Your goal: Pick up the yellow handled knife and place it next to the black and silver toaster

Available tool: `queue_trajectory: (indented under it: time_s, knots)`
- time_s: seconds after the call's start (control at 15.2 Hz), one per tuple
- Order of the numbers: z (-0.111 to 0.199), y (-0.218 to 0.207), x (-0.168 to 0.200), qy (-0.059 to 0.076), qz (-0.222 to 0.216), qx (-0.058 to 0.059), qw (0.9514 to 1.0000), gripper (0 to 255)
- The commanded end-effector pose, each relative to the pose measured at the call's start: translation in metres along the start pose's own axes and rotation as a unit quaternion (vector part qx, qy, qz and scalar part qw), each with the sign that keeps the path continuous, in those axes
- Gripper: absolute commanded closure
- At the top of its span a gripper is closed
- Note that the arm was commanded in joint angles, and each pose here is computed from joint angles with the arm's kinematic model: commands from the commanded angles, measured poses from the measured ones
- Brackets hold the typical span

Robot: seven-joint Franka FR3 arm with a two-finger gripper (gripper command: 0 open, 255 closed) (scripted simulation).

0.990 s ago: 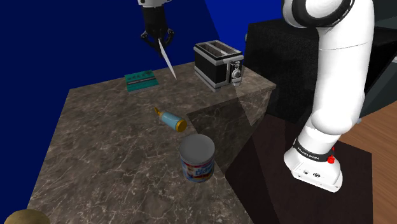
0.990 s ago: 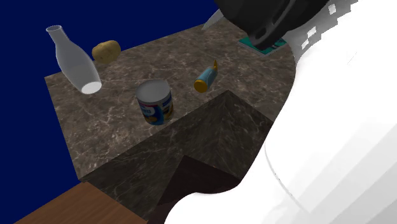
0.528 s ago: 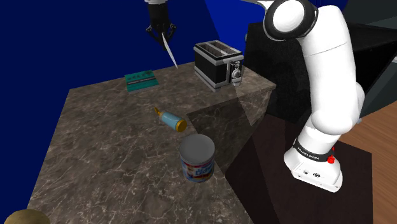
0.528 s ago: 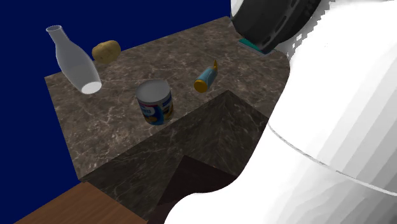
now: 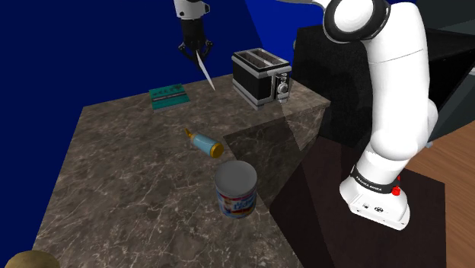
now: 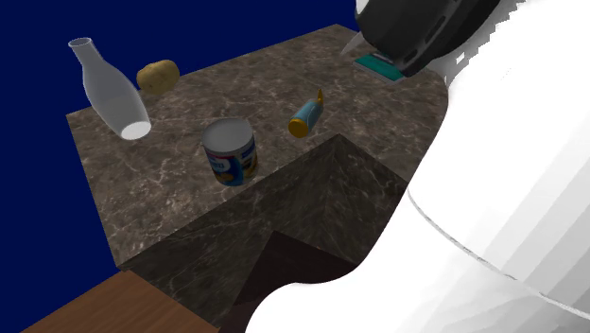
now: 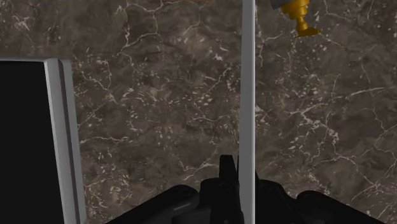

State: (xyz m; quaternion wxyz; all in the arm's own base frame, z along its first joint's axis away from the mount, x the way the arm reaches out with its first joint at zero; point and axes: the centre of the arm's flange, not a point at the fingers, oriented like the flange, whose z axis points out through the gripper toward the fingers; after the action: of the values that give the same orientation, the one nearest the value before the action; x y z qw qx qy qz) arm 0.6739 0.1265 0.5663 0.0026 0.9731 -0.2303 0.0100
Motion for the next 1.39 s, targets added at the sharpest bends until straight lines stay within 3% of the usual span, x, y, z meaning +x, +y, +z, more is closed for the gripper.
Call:
queue_trajectory:
  time_s: [0.0, 1.32]
  knots:
    - [0.011, 0.000, 0.000, 0.000, 0.000, 0.000, 1.0000, 255]
    - [0.116, 0.000, -0.003, 0.000, 0.000, 0.000, 1.0000, 255]
